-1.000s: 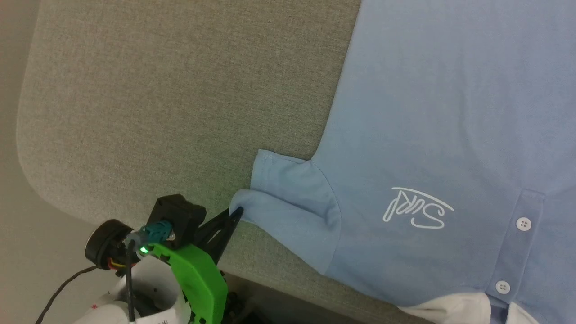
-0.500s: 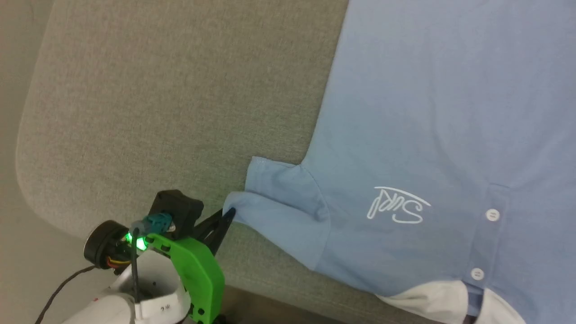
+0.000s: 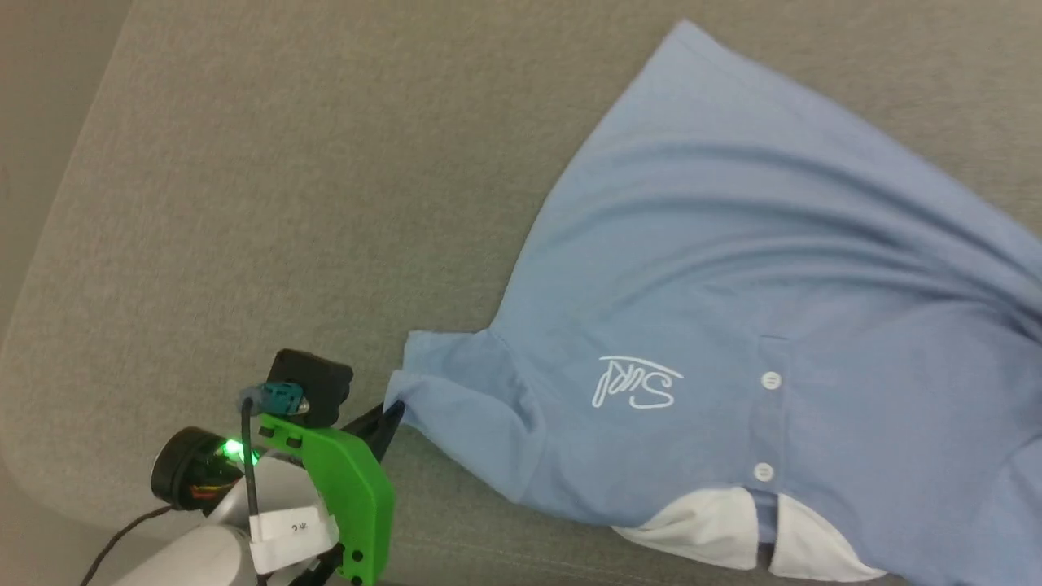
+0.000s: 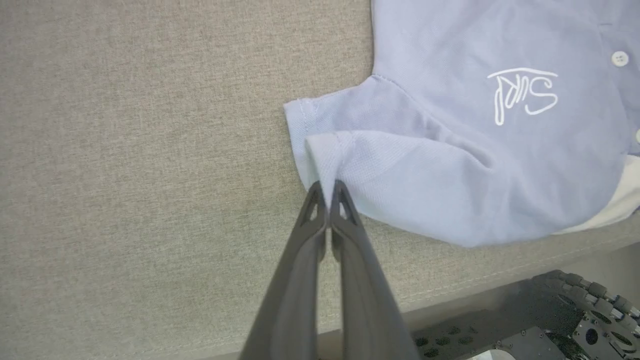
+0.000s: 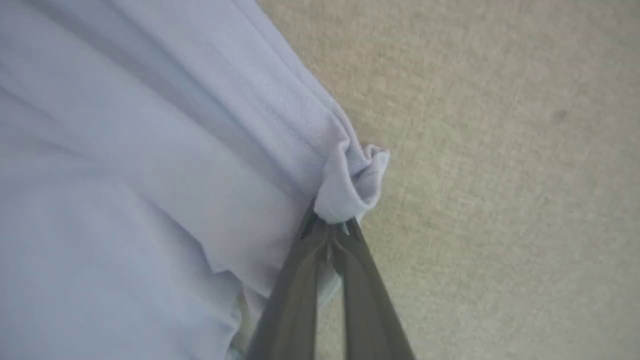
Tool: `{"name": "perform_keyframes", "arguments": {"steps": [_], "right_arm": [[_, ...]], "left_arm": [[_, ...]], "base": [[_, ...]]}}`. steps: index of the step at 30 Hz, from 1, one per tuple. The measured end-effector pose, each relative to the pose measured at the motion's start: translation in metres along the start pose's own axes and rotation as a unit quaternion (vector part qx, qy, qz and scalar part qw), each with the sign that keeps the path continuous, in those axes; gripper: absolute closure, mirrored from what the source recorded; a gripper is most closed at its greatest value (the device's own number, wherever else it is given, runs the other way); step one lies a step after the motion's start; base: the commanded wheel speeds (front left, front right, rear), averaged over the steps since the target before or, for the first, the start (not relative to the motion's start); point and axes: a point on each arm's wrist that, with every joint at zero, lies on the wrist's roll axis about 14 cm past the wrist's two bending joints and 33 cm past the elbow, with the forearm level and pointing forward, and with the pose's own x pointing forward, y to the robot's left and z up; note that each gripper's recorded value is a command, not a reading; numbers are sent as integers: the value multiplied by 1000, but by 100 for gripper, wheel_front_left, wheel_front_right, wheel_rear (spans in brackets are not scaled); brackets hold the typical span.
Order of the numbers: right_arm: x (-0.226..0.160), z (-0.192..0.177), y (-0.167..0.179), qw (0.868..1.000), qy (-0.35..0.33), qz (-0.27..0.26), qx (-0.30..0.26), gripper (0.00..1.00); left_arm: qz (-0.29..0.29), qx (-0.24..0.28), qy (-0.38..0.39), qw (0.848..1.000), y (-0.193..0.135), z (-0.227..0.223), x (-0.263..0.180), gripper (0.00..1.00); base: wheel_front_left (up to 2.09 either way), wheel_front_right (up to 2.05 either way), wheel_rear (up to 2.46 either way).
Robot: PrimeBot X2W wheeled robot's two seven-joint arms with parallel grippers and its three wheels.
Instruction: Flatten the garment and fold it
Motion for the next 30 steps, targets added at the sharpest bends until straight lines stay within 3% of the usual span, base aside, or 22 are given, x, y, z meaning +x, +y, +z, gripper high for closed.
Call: {"name": "perform_keyframes", "arguments": {"steps": [7,16,25,26,27,30], "right_arm": [[-42,-76,-30,999,32,-32,29,100],[-76,-168,-33,993,87,-35,75,100],[-87,-201,-25,991,91,-35,94,100],[-87,-198,-25,992,83,-35,93,55],[-87,-192,-23,992,74,-33,92,0],[-92,-167,-19,995,37,-25,86,0]], "left_arm": [[-11,10,-27,1000,-14,13,-5,100],[-28,24,-37,999,-32,14,-11,100],[-38,27,-47,998,-45,16,-10,100],[-38,26,-48,998,-46,16,-11,100],[-38,25,-49,998,-46,16,-11,100],[-37,22,-50,998,-47,14,-12,100]], "base": [[0,0,0],[0,0,0],[0,0,0],[0,0,0],[0,0,0],[0,0,0]]}}
